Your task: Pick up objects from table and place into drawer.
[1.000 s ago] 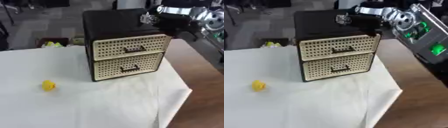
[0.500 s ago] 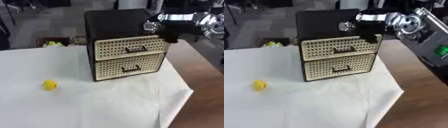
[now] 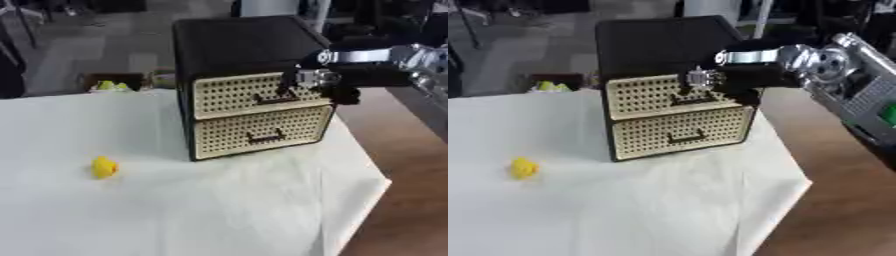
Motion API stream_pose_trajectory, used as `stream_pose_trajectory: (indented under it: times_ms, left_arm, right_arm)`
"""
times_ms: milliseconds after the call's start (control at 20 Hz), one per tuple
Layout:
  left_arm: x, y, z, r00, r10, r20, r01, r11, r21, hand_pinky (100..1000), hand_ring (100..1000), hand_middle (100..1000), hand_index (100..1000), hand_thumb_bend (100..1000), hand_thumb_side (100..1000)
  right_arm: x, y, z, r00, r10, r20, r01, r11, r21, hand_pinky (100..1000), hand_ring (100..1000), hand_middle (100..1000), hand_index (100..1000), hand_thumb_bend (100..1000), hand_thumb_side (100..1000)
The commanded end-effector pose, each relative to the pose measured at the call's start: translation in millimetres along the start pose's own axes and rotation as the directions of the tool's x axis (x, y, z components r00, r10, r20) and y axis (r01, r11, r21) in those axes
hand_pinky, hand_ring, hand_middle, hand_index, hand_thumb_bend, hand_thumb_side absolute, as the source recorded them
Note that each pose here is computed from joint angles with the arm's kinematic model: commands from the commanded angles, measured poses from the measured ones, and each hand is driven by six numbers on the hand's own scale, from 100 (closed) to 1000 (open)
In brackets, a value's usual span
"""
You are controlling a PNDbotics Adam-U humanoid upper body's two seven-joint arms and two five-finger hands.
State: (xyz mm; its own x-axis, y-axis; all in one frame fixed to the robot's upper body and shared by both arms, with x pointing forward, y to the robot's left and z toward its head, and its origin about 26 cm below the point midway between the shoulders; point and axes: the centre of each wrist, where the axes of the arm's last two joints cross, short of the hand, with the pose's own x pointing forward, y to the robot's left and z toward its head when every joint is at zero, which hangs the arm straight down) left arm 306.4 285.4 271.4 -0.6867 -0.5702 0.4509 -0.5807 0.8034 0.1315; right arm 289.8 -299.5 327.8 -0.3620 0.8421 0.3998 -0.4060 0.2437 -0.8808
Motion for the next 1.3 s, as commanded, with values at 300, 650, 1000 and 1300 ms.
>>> stream_pose_trajectory:
  times_ms: [300, 650, 1000, 1300]
  left_arm:
    - [8, 2.0, -7, 0.999, 0.013, 0.035, -0.013, 1.0, 0.006, 773, 889, 867, 904, 100, 1000]
    - [8, 0.9, -6, 0.999, 0.02, 0.03, -0.02, 1.0, 0.002, 774, 890, 868, 904, 100, 1000]
    - [8, 0.4, -5, 0.999, 0.024, 0.028, -0.024, 1.0, 0.002, 774, 890, 868, 904, 100, 1000]
    - [8, 0.0, -5, 0.999, 0.026, 0.026, -0.026, 1.0, 0.001, 774, 891, 868, 904, 100, 1000]
  right_arm:
    - [0, 0.1, 4, 0.994, 0.062, -0.085, -0.065, 0.997, -0.039, 100, 100, 100, 805, 124, 1000]
    - [3, -0.5, 2, 0.991, 0.075, -0.114, -0.084, 0.993, -0.077, 100, 100, 100, 804, 112, 1000]
    - [6, -5.5, 4, 0.989, 0.078, -0.123, -0.095, 0.986, -0.136, 100, 100, 100, 803, 100, 1000]
    - [11, -13.3, 7, 0.989, 0.09, -0.119, -0.114, 0.972, -0.206, 100, 100, 100, 803, 100, 1000]
